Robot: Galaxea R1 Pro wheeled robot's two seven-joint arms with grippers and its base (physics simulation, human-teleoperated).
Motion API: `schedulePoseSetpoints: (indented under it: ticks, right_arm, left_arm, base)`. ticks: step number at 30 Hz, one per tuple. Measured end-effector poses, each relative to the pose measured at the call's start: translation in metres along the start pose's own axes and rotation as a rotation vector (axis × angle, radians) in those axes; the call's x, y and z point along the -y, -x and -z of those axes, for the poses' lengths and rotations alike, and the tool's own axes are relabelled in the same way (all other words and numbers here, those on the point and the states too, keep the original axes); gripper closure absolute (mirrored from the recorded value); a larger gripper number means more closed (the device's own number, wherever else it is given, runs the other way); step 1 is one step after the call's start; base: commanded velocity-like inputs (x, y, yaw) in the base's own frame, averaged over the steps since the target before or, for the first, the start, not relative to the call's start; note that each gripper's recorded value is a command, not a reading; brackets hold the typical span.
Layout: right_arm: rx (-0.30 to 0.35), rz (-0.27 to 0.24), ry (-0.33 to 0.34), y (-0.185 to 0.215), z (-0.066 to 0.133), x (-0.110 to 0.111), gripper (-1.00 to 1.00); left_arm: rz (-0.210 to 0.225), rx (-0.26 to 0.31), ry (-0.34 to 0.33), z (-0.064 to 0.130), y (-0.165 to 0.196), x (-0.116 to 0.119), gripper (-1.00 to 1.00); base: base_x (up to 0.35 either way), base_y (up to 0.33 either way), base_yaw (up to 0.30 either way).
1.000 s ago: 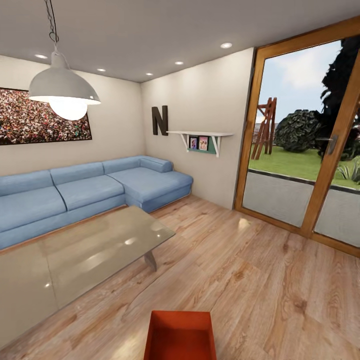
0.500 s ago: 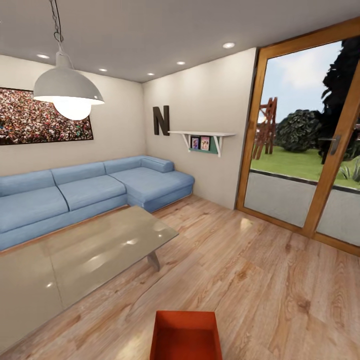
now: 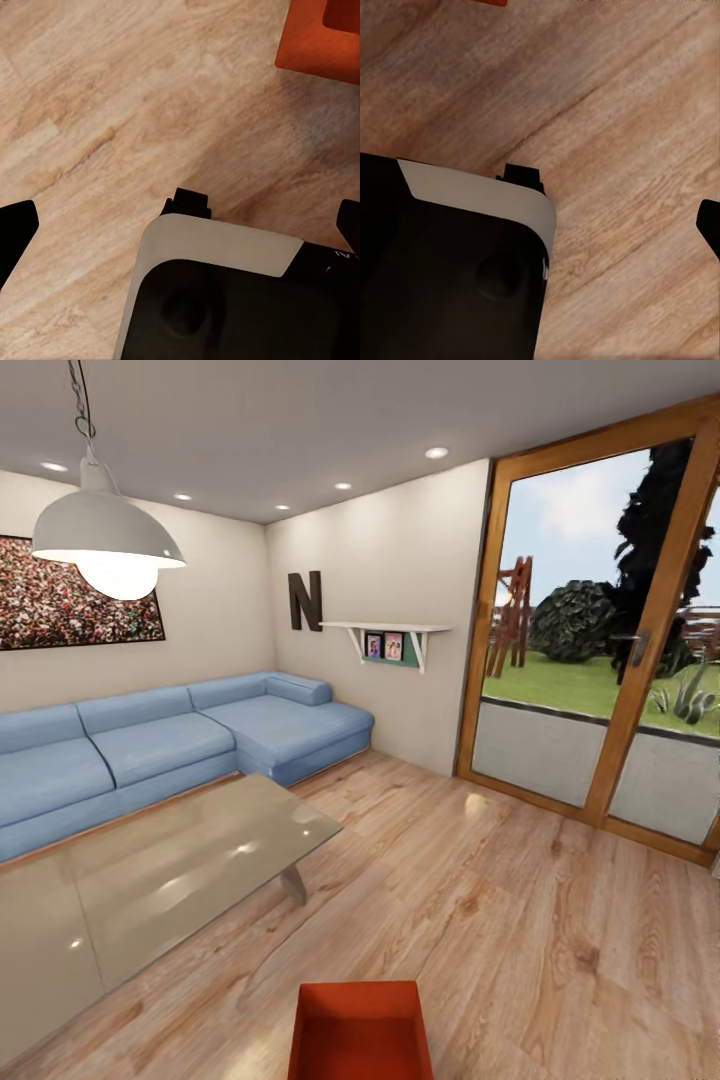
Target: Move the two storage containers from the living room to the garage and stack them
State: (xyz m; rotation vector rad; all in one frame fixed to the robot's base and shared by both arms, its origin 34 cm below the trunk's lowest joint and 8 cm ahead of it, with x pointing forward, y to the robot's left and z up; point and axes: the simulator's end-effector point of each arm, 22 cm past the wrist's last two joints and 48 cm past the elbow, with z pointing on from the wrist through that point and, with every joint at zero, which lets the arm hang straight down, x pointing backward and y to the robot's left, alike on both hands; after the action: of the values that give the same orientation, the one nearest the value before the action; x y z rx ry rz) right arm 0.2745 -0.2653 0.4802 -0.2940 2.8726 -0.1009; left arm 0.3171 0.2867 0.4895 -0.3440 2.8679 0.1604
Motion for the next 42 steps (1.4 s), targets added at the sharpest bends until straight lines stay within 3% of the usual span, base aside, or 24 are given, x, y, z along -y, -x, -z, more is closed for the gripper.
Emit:
schedulePoseSetpoints:
  ticks: [10, 42]
  right_arm:
    - [0.001, 0.024, 0.002, 0.0001, -0.0001, 0.0007, -1.0]
    - [0.001, 0.02, 0.006, 0.0006, 0.0, -0.0023, -1.0]
  left_arm:
    - [0.0, 0.0, 0.001, -0.0001, 0.0003, -0.0009, -1.0]
    - [-0.002, 0.001, 0.002, -0.0003, 0.0008, -0.0025, -1.0]
  base:
    - [0.0, 0.0, -0.002]
    - [0.0, -0.018, 0.0]
